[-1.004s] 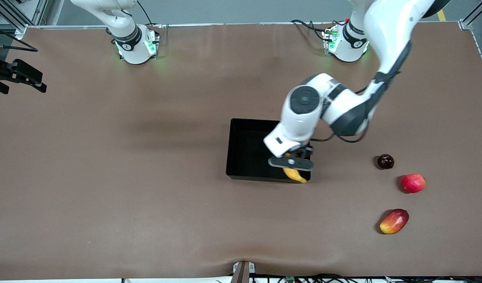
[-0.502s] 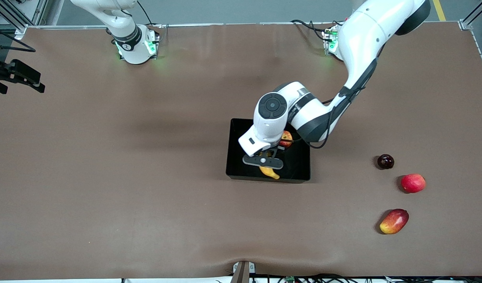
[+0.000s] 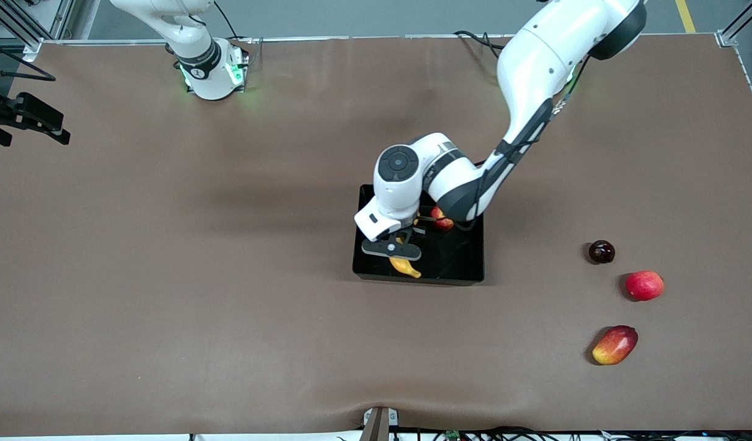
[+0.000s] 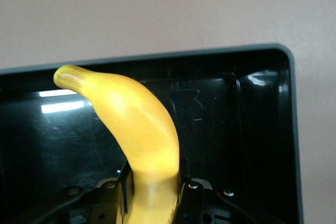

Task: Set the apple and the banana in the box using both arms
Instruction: 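Lower the banana into the box and open the left gripper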

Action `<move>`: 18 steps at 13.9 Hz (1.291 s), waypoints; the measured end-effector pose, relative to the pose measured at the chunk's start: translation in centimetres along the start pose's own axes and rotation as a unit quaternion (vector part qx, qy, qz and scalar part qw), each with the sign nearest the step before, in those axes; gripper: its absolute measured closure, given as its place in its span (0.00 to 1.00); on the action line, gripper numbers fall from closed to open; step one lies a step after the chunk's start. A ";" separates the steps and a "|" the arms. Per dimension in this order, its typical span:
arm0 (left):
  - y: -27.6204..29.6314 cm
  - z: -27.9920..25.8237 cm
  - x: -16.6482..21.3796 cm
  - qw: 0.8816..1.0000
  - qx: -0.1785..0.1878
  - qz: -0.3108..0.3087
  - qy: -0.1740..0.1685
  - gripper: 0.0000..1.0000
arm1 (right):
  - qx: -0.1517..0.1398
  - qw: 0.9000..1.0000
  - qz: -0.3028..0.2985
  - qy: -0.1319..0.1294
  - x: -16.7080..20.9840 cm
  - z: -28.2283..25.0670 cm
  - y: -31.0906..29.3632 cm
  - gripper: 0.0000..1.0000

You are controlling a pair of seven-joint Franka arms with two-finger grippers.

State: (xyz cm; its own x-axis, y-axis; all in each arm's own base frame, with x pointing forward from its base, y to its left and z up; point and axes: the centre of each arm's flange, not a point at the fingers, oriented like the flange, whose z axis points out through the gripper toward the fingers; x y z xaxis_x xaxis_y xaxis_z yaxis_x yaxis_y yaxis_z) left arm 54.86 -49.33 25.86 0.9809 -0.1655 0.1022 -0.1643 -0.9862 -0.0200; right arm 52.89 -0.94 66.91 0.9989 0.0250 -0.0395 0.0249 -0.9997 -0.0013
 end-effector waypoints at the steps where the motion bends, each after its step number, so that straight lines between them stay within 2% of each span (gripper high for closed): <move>1: 0.5 0.6 -0.4 1.000 -0.001 0.000 -0.002 0.64 | 0.000 1.000 0.000 0.000 0.0 0.0 0.0 0.00; 14: 1.5 4.5 -1.9 1.000 0.004 -0.008 -0.026 0.64 | 0.000 1.000 0.003 -0.003 -0.1 0.1 0.3 0.00; 15: 1.4 4.5 -1.8 1.000 0.004 -0.009 -0.025 0.59 | 0.000 1.000 0.003 -0.004 -0.1 0.1 0.3 0.00; 18: 0.9 3.3 -0.5 1.000 -0.001 -0.017 -0.013 0.29 | 0.000 1.000 0.003 -0.005 -0.1 0.1 0.3 0.00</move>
State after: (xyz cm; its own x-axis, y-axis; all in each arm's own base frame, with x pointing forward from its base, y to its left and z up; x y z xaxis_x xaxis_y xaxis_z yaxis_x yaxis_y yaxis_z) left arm 54.55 -50.09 22.51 0.9883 -0.1317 0.0771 -0.1309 -0.9913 -0.0152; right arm 52.79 -1.27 66.82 0.9986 0.0187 -0.0491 0.0187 -0.9998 -0.0019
